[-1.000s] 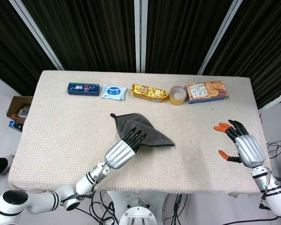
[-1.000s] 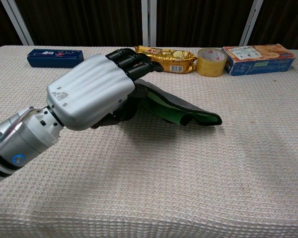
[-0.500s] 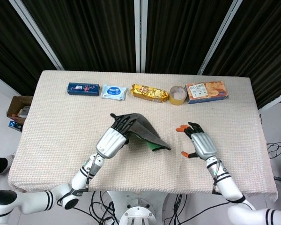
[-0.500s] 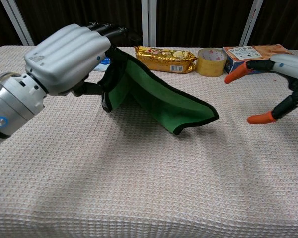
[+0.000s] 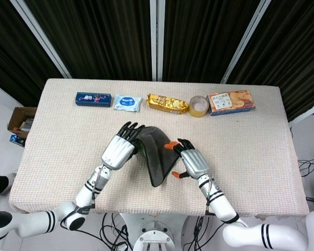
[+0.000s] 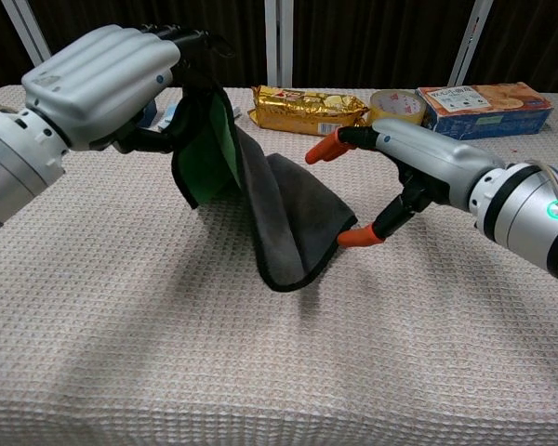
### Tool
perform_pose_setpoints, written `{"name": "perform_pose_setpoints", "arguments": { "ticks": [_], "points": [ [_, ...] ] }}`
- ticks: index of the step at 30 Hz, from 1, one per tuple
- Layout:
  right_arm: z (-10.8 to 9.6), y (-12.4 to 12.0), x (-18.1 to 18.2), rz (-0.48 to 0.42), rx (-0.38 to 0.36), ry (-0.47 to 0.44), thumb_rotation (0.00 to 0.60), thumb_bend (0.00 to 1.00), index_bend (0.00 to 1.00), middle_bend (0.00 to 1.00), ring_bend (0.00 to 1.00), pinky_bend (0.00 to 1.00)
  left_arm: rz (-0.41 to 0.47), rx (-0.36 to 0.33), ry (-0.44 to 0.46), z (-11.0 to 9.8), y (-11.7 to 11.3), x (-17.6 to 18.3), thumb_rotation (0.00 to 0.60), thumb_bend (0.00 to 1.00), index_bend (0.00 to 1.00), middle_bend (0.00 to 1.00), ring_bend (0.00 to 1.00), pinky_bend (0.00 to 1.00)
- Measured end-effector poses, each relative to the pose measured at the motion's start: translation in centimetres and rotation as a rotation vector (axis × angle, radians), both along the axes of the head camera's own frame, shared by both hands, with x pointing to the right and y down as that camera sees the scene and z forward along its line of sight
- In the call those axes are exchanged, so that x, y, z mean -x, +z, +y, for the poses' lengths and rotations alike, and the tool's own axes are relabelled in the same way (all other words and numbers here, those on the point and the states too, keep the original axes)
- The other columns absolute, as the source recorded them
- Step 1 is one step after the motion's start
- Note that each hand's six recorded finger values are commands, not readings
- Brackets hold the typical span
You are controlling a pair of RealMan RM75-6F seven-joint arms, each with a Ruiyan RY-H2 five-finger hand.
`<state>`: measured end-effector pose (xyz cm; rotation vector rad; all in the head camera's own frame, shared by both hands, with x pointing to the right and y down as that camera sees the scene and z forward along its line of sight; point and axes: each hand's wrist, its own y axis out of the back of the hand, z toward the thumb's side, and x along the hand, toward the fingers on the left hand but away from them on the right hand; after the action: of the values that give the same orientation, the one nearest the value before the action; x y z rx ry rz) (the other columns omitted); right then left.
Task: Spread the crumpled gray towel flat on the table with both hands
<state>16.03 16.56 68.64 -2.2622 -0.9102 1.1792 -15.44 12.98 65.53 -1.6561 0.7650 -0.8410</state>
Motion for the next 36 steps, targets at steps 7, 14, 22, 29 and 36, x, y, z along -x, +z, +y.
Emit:
{"name": "perform_pose_setpoints", "arguments": {
  "ticks": [7,14,22,29,36],
  "points": [
    [2.4,-0.9,0.3,-0.064,-0.029,-0.025,0.6,0.02,0.18,0.11,0.0,0.0,0.003,0.003,0.007,0.0,0.1,-0.3,0.6,0.65,0.63,0.14,0.11,0.16],
    [5.6,-0.5,1.4,-0.084,-0.099,-0.129,0.6,0.0,0.26,0.13,0.0,0.0,-0.003,0.003,0.01,0.0,0.2,-0.5,0.6,0.65,0.63,0.14,0.11,0.16],
    [7.4,0.6,2.3,-0.063,-0.297,-0.25,0.6,0.0,0.27,0.13,0.0,0.0,-0.008,0.0,-0.003,-0.3,0.1,-0.1,0.6,0.65,0.63,0.14,0.11,0.16],
    [7.8,1.6,3.4,-0.081,-0.448,-0.281,0.6,0.0,0.27,0.13,0.0,0.0,-0.006,-0.006,-0.006,-0.4,0.0,-0.1,0.6,0.65,0.63,0.14,0.11,0.16],
    [7.6,2.1,5.0,-0.139,-0.523,-0.26,0.6,0.0,0.27,0.16,0.0,0.0,-0.006,-0.005,-0.014,-0.5,0.0,0.2,0.6,0.65,0.63,0.14,0.11,0.16]
  ]
}}
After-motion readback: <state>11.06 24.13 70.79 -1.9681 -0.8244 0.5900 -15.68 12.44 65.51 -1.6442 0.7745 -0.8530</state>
